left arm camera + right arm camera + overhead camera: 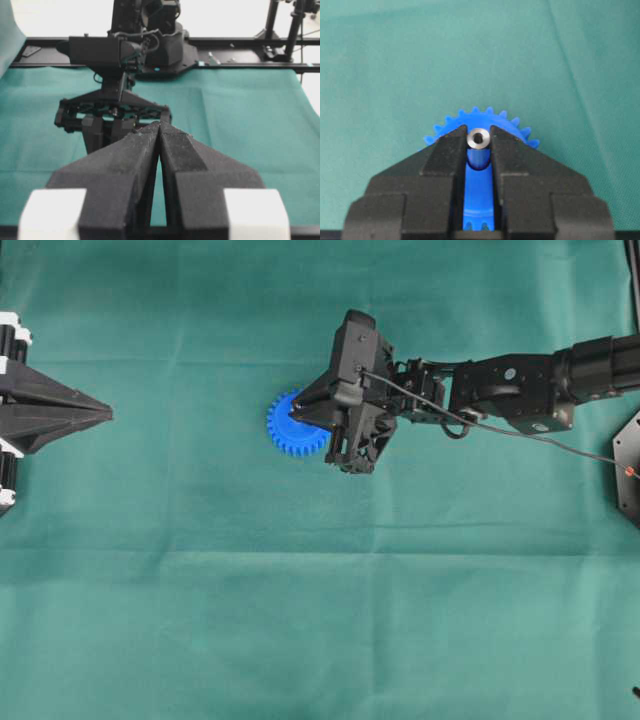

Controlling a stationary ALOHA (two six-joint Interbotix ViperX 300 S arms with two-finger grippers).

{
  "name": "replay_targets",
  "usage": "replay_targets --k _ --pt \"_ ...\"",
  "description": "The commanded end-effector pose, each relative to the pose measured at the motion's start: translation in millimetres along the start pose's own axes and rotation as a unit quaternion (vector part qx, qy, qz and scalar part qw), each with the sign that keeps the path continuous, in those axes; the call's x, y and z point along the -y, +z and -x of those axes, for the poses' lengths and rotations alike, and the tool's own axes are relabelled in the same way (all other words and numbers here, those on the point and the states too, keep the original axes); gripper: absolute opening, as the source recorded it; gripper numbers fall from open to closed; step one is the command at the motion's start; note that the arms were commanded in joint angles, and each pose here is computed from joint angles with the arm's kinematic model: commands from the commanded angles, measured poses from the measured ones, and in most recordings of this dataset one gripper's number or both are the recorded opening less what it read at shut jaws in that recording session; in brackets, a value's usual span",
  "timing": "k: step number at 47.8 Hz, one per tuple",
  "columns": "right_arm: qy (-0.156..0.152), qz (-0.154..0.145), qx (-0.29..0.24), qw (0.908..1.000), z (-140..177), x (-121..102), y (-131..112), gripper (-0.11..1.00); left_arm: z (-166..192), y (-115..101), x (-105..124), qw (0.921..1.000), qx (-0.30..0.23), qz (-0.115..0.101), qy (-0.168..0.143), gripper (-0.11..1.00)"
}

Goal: Insert the shaft placed at a random location into the center hole of the medium gear at another random location.
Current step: 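Align the held shaft over the gear hole and lower it in, then open the right gripper to release the inserted shaft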

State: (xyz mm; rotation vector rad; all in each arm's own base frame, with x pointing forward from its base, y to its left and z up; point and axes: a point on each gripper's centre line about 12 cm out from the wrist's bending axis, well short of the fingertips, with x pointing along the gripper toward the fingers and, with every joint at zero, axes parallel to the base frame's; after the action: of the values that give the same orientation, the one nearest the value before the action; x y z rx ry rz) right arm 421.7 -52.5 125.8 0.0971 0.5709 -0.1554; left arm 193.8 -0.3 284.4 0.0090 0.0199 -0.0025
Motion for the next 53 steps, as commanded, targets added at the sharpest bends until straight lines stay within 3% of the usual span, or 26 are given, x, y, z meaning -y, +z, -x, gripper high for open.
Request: replay_targets --k 1,46,49,53 --pt "0.002 -0.006 0.018 0.9998 0.4 -2.3 8.4 0.13 -1.9 10.7 -0.6 0.9999 0.014 -0.002 0.001 0.0" --pt "0.001 -0.006 0.001 1.0 -4.9 -1.8 -1.7 0.15 -2.2 11.0 -0.4 0.9999 0.014 -0.001 0.001 0.0" --pt "0.002 -0.006 0.001 1.0 -4.8 -2.4 -1.6 0.25 -1.9 10.7 -0.6 0.9999 0.014 -0.002 0.001 0.0" --pt "0.001 -0.006 0.001 1.0 -4.9 -1.8 -1.5 0.49 -1.9 10.7 -0.3 0.9999 0.014 -0.002 0.001 0.0"
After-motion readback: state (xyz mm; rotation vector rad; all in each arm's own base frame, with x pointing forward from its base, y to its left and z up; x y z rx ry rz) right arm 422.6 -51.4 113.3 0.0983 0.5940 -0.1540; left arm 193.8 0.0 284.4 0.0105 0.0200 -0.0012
